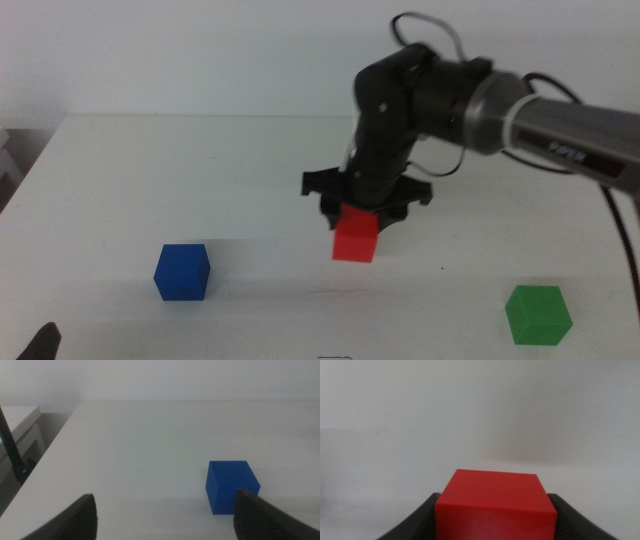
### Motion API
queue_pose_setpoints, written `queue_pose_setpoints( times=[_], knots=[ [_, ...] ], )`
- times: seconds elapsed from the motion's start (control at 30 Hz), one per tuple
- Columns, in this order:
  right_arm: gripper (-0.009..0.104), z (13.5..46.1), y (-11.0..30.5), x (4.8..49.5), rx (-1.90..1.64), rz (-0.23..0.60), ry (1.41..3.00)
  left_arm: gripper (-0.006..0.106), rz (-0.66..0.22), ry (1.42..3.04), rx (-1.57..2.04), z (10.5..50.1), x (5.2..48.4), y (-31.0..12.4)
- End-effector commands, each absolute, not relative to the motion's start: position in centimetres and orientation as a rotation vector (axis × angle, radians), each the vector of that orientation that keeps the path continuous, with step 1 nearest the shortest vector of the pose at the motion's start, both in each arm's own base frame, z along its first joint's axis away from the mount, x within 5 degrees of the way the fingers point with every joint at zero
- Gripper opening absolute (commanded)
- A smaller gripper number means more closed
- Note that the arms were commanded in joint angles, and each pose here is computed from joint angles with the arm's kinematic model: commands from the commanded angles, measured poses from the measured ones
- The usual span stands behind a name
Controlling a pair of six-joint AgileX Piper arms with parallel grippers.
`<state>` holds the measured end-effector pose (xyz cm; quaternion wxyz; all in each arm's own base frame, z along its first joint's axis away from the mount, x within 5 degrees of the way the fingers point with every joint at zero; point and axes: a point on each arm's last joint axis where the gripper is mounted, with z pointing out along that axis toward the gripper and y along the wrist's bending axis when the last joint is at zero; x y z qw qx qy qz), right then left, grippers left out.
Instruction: Stack red cubes first, then green, then blue cubes in a specific spot.
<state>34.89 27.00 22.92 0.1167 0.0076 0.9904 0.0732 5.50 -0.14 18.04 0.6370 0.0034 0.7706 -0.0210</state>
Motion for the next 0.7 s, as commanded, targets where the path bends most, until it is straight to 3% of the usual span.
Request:
queue_pose_setpoints(
  times=[0.0,0.37,0.67],
  knots=[
    [-0.001,25.8,27.5,34.7,0.039,0.292,2.795,0.093,-0.062,1.652,0.006,19.0,5.5,-0.2],
    [-0.001,22.6,29.5,34.7,-0.025,0.218,2.836,0.093,-0.062,1.652,0.006,19.0,5.5,-0.2],
    [0.0,21.9,29.6,34.9,-0.033,0.201,2.844,0.093,-0.062,1.652,0.006,19.0,5.5,-0.2]
  ],
)
